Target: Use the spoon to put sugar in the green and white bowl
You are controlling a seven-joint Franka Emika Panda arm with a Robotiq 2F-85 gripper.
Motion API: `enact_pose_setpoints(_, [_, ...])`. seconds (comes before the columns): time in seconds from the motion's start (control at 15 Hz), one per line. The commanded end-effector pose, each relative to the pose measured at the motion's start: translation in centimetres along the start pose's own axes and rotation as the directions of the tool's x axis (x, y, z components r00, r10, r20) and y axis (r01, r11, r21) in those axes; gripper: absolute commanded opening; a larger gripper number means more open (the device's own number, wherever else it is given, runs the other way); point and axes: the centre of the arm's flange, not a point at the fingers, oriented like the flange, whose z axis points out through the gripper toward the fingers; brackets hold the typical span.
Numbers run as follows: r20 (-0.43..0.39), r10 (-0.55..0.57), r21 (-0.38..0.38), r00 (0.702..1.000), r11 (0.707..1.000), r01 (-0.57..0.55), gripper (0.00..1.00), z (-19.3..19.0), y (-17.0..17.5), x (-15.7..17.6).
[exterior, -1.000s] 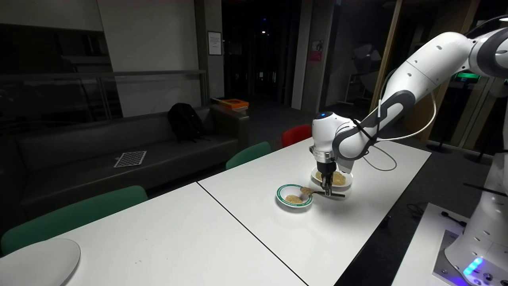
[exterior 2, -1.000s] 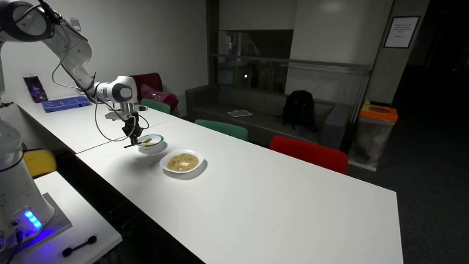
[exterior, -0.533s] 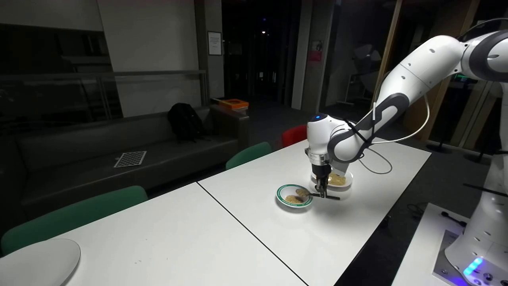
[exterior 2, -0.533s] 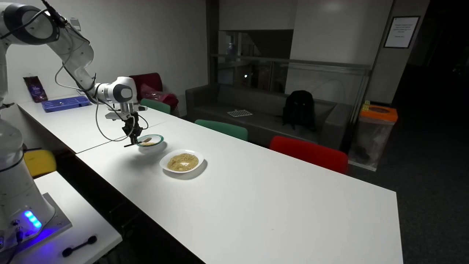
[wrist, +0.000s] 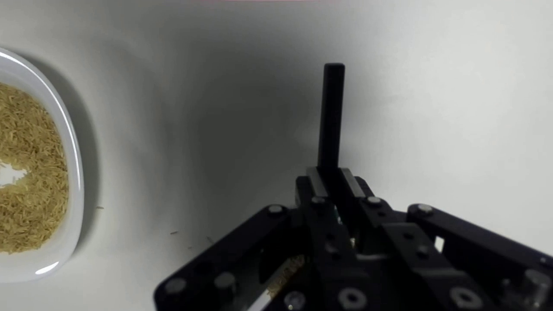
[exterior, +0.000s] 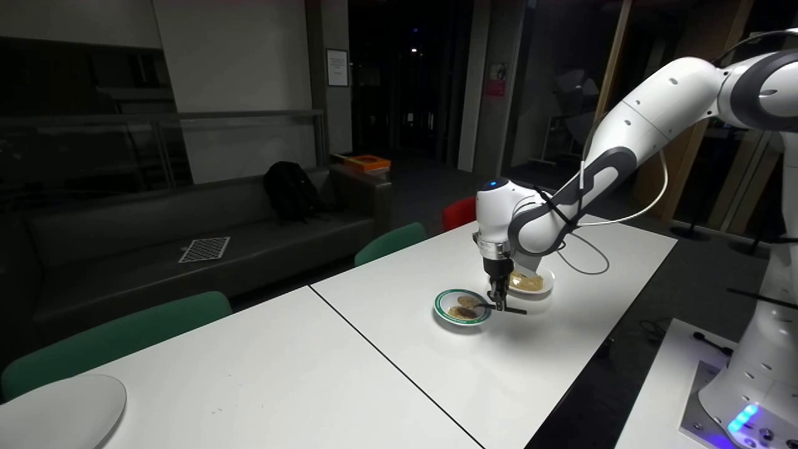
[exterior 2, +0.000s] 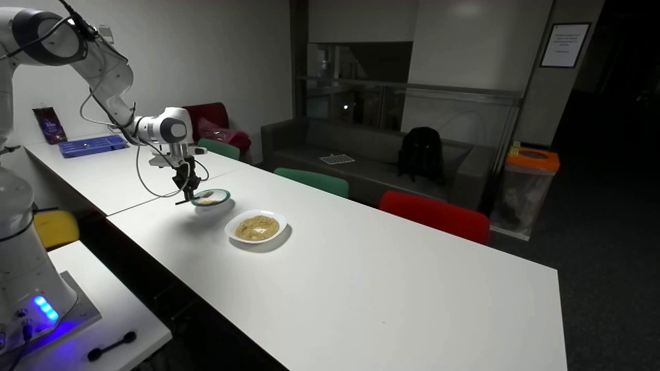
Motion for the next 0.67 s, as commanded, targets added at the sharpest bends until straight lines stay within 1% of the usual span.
enact_pose_setpoints(0.0, [0.03,0.038,0.045,0.999,0.998,-0.04,0.03,-0.58,-0.37,0.87])
enact_pose_setpoints(0.33, [0.045,0.074,0.101,0.996,0.992,-0.078,0.03,-0.2,-0.77,1.31])
enact_pose_setpoints(0.6, [0.044,0.099,0.148,0.994,0.983,-0.105,0.03,-0.69,-0.4,1.63])
